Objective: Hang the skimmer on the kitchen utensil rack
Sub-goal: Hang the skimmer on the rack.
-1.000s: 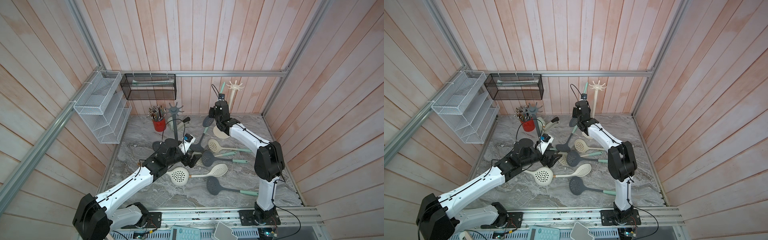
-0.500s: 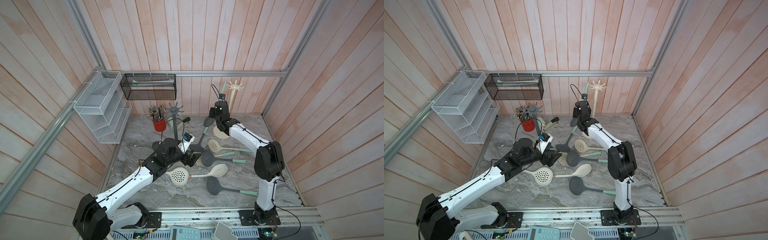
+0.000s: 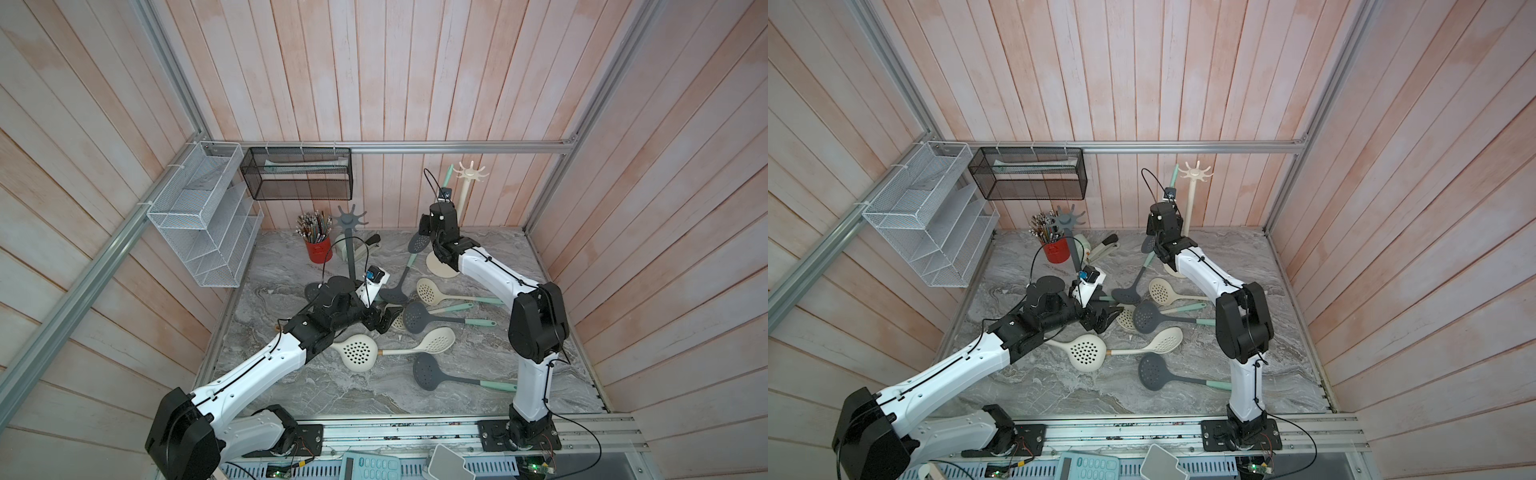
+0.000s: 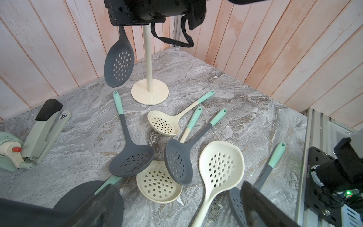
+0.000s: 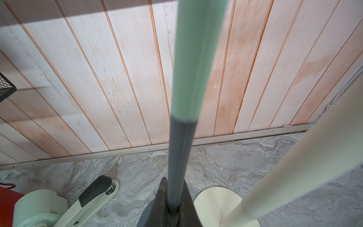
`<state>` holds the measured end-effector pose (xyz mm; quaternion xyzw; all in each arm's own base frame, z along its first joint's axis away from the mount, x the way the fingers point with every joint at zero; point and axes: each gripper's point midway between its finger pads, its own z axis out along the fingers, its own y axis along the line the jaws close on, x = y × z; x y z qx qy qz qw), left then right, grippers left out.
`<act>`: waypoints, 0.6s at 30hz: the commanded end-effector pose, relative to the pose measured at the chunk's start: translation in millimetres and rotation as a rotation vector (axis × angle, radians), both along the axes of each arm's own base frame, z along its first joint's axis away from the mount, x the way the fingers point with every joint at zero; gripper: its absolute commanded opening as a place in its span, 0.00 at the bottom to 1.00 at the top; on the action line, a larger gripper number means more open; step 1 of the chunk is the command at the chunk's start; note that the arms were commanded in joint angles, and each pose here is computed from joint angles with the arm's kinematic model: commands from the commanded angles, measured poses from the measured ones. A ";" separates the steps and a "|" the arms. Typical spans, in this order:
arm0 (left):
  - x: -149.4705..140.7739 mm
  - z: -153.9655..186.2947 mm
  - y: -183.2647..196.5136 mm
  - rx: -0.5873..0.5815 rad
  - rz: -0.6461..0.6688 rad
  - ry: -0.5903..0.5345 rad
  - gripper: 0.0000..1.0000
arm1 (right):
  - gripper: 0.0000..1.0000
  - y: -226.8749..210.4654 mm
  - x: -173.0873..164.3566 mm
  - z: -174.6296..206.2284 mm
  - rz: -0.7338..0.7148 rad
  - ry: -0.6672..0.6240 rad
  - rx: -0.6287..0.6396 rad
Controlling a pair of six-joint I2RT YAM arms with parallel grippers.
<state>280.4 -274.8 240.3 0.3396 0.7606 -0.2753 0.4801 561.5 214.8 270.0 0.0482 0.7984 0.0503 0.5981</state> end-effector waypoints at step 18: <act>-1.7 4.1 2.7 -0.015 -0.004 -0.019 0.99 | 0.00 4.5 -10.5 27.5 -0.020 -0.070 -0.009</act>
